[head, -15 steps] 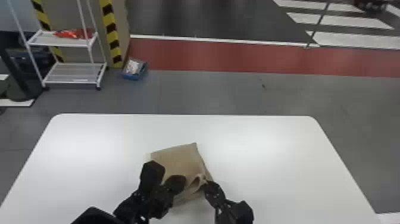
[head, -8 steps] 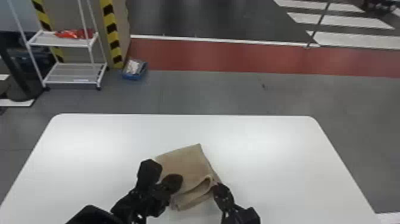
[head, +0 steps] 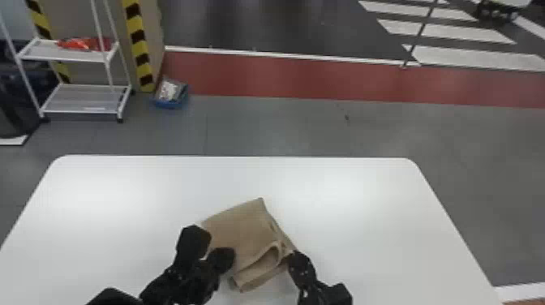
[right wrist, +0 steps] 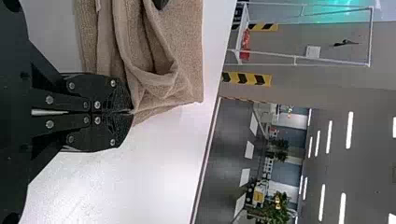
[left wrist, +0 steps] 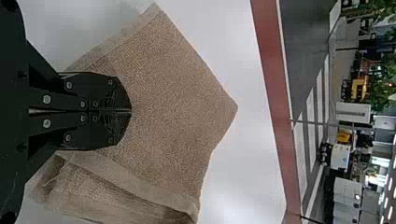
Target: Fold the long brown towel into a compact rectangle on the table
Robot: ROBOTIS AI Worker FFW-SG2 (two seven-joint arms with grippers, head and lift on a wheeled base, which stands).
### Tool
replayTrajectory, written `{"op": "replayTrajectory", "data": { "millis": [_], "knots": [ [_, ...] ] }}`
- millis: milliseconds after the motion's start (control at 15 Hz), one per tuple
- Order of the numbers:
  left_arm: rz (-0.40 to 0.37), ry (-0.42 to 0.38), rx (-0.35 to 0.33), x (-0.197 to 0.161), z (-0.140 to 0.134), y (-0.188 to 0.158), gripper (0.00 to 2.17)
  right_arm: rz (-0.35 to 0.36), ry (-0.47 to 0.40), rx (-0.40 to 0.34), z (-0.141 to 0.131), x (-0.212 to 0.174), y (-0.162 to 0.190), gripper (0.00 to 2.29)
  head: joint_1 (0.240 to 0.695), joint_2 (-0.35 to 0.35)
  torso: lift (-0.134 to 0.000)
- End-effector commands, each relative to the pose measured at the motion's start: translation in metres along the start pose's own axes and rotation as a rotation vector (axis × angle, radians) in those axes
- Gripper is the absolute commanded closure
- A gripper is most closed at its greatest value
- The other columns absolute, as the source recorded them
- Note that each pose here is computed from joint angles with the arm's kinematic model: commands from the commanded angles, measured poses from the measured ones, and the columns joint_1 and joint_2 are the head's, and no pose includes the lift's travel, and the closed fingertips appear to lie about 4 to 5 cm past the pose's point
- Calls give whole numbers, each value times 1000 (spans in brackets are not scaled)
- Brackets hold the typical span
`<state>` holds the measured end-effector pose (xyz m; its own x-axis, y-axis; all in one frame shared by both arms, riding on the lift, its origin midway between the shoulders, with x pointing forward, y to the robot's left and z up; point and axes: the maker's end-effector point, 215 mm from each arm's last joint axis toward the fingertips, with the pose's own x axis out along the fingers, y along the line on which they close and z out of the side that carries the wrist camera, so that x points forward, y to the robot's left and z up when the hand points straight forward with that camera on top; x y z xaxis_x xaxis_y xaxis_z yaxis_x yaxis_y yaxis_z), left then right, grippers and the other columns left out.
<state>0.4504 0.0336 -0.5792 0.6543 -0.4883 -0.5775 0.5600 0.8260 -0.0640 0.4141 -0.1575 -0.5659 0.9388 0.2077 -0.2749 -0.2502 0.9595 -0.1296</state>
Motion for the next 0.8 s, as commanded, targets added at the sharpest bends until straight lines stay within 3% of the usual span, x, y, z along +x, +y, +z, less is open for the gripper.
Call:
{"op": "replayTrajectory", "data": {
  "millis": [0, 400, 600, 733],
  "knots": [
    [6, 18, 9, 0, -6, 0, 1983, -12, -3, 4, 1, -3, -5, 1264, 695, -161, 0],
    [0, 31, 11, 1, -8, -3, 1986, -80, 35, 20, -11, -5, -23, 1217, 695, -185, 0],
    [1, 31, 9, 2, -6, -1, 1986, -70, 33, 9, -7, -4, -19, 157, 695, -195, 0],
    [-1, 25, 1, 1, -4, 2, 1986, -65, 4, 19, 9, -6, -21, 56, 695, -191, 0]
  ]
}}
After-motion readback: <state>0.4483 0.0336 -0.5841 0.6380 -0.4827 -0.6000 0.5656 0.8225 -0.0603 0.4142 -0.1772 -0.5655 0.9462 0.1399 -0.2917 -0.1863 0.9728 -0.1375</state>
